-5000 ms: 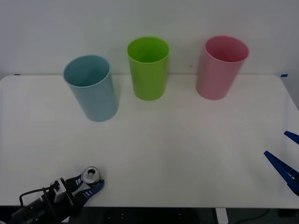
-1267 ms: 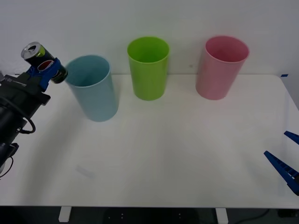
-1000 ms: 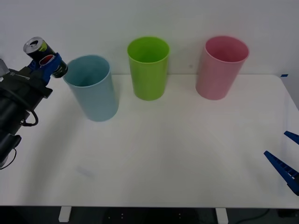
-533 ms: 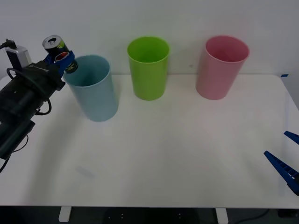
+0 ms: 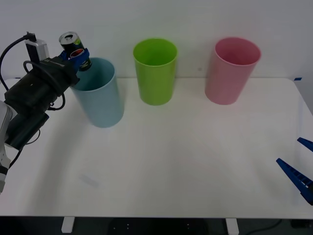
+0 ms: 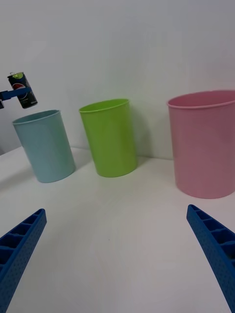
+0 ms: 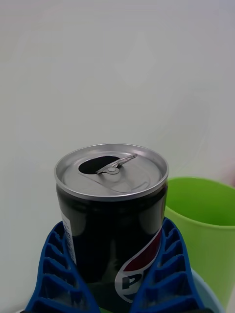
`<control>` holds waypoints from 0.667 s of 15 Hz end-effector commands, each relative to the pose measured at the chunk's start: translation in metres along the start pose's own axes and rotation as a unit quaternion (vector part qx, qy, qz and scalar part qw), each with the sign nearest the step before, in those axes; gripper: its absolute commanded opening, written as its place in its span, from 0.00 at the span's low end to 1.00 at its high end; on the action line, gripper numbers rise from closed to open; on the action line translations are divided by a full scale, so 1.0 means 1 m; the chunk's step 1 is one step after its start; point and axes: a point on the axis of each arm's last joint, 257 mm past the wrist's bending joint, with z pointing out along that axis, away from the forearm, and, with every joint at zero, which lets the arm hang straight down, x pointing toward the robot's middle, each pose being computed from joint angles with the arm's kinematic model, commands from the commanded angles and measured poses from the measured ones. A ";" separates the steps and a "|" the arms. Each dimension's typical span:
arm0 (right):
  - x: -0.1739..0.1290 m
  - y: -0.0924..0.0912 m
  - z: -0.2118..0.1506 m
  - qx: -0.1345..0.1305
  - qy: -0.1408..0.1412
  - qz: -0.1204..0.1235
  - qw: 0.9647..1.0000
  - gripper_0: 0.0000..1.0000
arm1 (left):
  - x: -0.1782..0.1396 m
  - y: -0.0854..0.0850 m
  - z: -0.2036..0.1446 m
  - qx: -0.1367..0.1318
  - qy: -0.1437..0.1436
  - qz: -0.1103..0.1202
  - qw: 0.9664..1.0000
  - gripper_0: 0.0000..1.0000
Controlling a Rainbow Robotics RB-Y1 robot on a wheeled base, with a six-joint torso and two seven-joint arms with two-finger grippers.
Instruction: Grasp the object on the table and drop it into the matching bin: aluminum can to the light blue bin, PET bottle to the pink bin.
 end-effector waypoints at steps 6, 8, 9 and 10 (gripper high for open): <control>0.000 0.000 0.000 0.000 0.000 0.000 1.000 1.00 | 0.002 -0.006 0.005 0.003 0.002 0.006 1.000 0.19; 0.000 0.000 0.000 0.000 0.000 0.000 1.000 1.00 | 0.001 -0.006 0.005 0.004 0.001 0.007 1.000 1.00; 0.000 0.000 0.000 0.000 0.000 0.000 1.000 1.00 | 0.001 -0.007 0.005 0.004 0.000 0.008 1.000 1.00; 0.000 0.000 0.000 0.000 0.000 0.000 1.000 1.00 | 0.001 -0.006 0.004 0.004 0.000 0.007 1.000 1.00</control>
